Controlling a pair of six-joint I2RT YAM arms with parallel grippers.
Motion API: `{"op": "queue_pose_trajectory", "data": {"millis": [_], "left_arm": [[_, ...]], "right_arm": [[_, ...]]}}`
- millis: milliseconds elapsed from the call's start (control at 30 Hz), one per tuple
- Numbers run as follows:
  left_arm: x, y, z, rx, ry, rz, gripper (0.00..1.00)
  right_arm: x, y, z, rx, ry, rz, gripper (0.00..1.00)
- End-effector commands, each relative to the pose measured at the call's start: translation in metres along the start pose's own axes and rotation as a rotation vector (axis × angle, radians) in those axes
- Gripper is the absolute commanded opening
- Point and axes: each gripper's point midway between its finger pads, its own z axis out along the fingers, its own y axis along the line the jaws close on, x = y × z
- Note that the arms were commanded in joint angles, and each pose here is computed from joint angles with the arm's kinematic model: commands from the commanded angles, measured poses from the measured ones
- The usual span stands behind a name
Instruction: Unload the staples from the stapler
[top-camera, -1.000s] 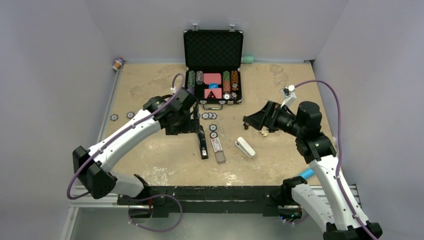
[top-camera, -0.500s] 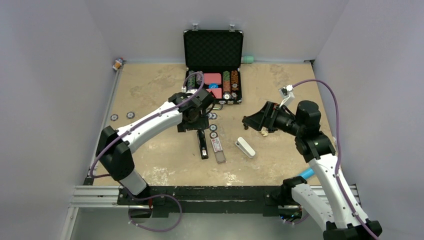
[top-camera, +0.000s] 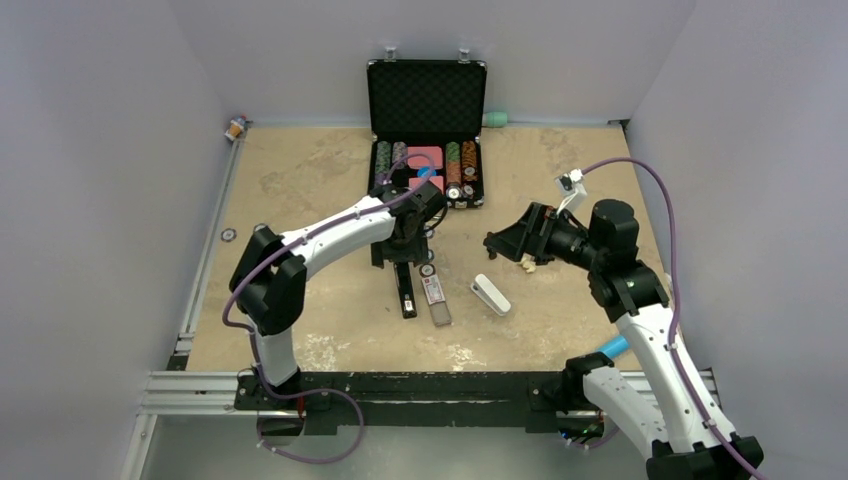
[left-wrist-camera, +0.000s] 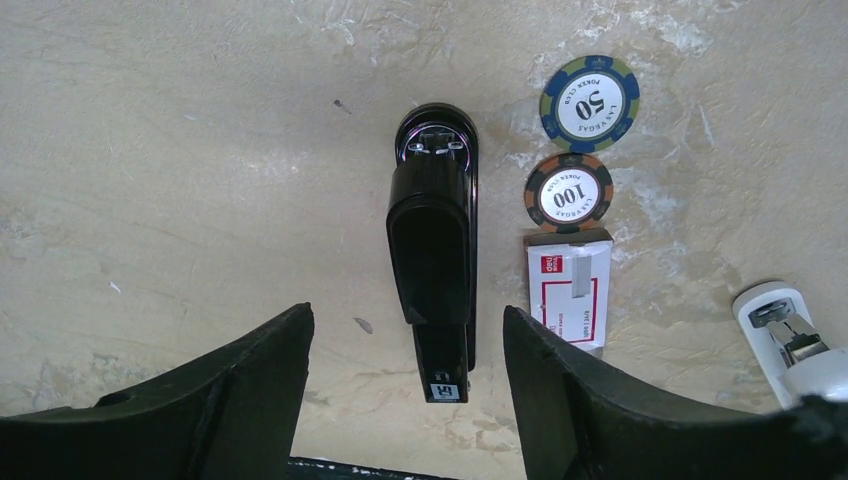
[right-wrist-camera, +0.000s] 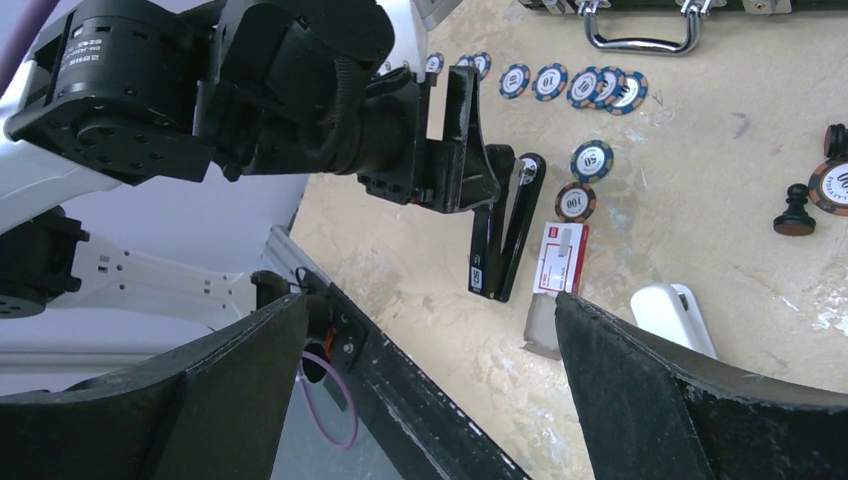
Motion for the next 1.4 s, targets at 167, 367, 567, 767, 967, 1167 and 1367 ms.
{"op": "queue_pose_trajectory", "data": {"millis": [167, 367, 567, 767, 967, 1167, 1367], "left_arm": [[-0.002, -0.009, 0.011, 0.034, 0.018, 0.017, 0.72], [0.009, -0.011, 0.026, 0.059, 0.052, 0.003, 0.70], [0.024, -0.013, 0.037, 0.073, 0.097, -0.018, 0.63], [0.034, -0.016, 0.045, 0.095, 0.127, -0.025, 0.55], [0.043, -0.016, 0.050, 0.094, 0.162, -0.028, 0.48], [0.052, -0.017, 0.054, 0.103, 0.192, -0.039, 0.43], [0.051, -0.021, 0.052, 0.121, 0.197, -0.031, 0.07]], "right_arm": [[-0.010, 0.008, -0.003, -0.017, -0.028, -0.050, 0.98], [-0.009, 0.005, -0.001, -0.015, -0.018, -0.048, 0.98], [-0.007, 0.003, 0.002, -0.017, -0.007, -0.045, 0.98], [-0.004, 0.001, 0.004, -0.019, 0.010, -0.041, 0.98], [-0.002, -0.001, 0.006, -0.021, 0.019, -0.039, 0.98], [-0.001, -0.001, 0.007, -0.024, 0.027, -0.040, 0.98], [-0.001, -0.002, 0.007, -0.022, 0.027, -0.038, 0.98]]}}
